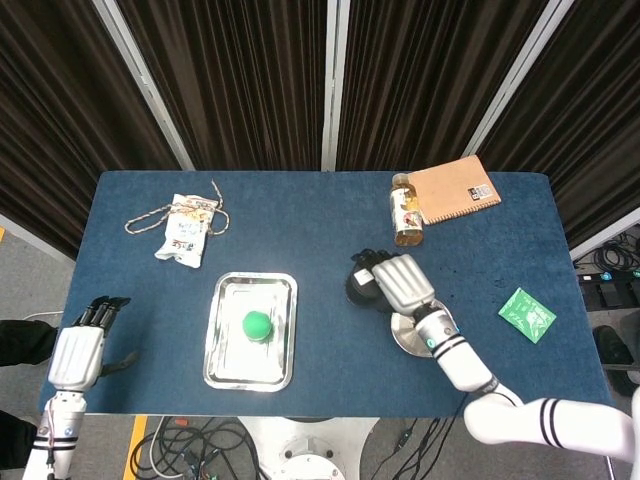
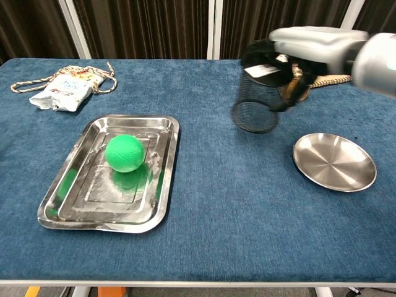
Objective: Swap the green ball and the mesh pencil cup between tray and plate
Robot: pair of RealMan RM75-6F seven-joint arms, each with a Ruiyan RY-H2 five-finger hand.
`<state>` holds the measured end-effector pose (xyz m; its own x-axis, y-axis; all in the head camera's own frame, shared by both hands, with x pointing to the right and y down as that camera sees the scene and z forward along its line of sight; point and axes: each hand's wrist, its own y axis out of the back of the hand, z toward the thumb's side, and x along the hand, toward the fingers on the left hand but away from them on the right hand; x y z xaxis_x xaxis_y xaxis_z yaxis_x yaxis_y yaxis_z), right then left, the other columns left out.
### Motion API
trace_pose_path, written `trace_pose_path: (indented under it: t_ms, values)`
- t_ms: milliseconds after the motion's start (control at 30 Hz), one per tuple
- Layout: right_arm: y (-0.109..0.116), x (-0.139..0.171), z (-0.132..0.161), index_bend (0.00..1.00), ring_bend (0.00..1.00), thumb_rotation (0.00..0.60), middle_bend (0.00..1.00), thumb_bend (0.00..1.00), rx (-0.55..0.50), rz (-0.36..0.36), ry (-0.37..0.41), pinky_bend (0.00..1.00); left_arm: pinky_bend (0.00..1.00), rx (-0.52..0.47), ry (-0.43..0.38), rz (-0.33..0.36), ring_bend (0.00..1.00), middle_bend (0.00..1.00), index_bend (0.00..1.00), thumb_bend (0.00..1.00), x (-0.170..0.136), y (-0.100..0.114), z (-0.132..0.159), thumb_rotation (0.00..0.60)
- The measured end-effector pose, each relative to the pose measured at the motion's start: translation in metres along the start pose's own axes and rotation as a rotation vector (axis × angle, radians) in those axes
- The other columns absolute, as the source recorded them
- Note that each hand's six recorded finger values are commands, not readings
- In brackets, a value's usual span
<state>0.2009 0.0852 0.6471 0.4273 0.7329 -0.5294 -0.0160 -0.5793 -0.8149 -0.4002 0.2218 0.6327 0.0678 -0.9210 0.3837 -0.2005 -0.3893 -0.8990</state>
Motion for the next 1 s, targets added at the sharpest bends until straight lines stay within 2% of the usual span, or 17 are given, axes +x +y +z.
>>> trace_pose_path:
  t_ms: [167,300,500,700,867,1000]
  values:
    - [-0.014,0.061,-0.039,0.28,0.27,0.600,0.35,0.22,0.000,-0.001,-0.097,0.42,0.35,-0.002,-0.009,-0.008,0.12,0.18,0.17,0.09,-0.001,-0.001,0.002,0.600]
    - [-0.022,0.086,-0.057,0.28,0.27,0.600,0.35,0.22,-0.016,0.003,-0.142,0.41,0.35,-0.003,-0.007,-0.002,0.12,0.18,0.17,0.09,-0.001,0.001,0.002,0.600]
    - [-0.033,0.098,-0.073,0.28,0.27,0.600,0.34,0.22,-0.034,0.022,-0.185,0.39,0.35,-0.009,-0.001,-0.012,0.12,0.18,0.17,0.09,-0.002,-0.002,0.000,0.600]
    - [-0.040,0.097,-0.074,0.22,0.25,0.600,0.30,0.21,-0.040,0.044,-0.189,0.36,0.35,-0.013,-0.003,-0.004,0.12,0.18,0.17,0.09,-0.001,0.000,0.000,0.600]
    - [-0.043,0.093,-0.070,0.11,0.12,0.600,0.24,0.17,-0.040,0.050,-0.171,0.25,0.34,-0.013,-0.004,-0.005,0.12,0.18,0.17,0.09,-0.001,0.000,0.001,0.600]
    - [-0.045,0.092,-0.067,0.03,0.02,0.600,0.14,0.12,-0.046,0.067,-0.162,0.17,0.34,-0.013,-0.002,-0.004,0.12,0.18,0.17,0.09,-0.002,0.000,0.000,0.600]
